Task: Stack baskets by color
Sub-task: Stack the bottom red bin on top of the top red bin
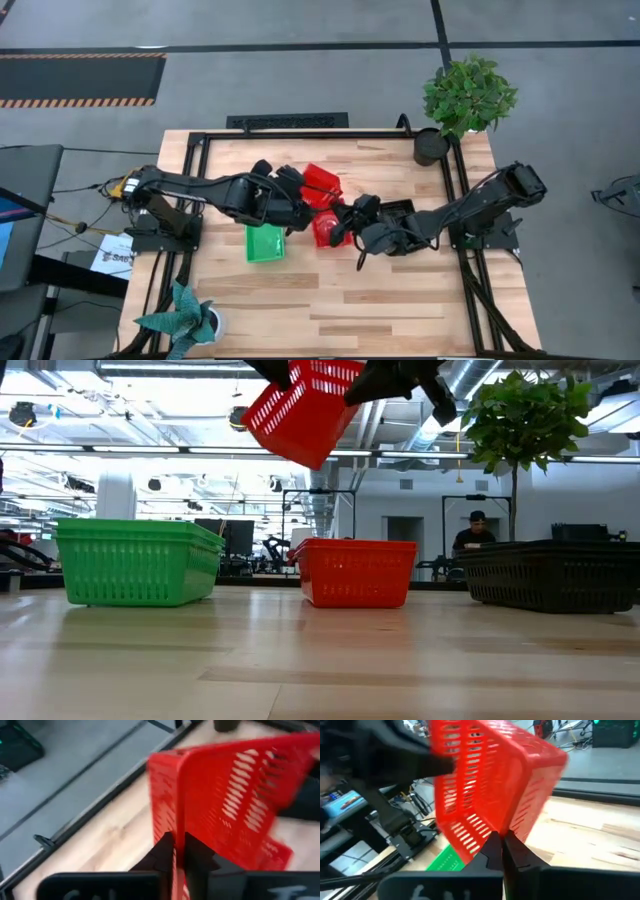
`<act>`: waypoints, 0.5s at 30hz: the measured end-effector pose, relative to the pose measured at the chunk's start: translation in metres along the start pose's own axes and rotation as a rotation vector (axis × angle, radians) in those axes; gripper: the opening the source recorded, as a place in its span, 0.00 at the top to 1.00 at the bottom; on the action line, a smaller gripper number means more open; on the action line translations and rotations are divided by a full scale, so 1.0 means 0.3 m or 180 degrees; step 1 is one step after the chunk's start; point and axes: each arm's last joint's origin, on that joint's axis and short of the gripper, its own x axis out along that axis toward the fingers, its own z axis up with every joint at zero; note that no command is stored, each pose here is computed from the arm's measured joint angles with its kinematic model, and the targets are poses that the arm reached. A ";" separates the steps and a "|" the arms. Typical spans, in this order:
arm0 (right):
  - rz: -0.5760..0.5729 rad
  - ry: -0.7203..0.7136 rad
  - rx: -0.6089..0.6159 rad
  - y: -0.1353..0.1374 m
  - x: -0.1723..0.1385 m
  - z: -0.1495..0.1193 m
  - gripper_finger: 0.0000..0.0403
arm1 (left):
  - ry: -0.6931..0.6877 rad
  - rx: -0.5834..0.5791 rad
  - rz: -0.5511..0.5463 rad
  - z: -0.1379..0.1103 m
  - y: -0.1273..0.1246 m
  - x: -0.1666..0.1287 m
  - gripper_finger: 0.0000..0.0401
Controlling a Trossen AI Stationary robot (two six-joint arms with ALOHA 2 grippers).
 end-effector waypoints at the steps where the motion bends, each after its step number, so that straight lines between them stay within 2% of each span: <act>1: -0.0011 0.0010 -0.0010 -0.002 0.000 -0.001 1.00 | 0.0056 0.0029 -0.0061 0.000 0.008 -0.008 0.95; 4: -0.0026 0.0021 -0.0024 -0.005 -0.002 0.002 1.00 | 0.0185 0.0053 -0.0233 0.000 0.016 -0.020 0.83; 11: 0.0062 0.0065 0.0041 0.002 -0.021 0.013 1.00 | 0.0263 -0.0092 -0.0666 0.016 0.042 -0.070 0.49; 15: -0.0019 0.0172 0.0171 -0.023 -0.039 0.036 1.00 | 0.0340 -0.0284 -0.1009 0.028 0.073 -0.115 0.37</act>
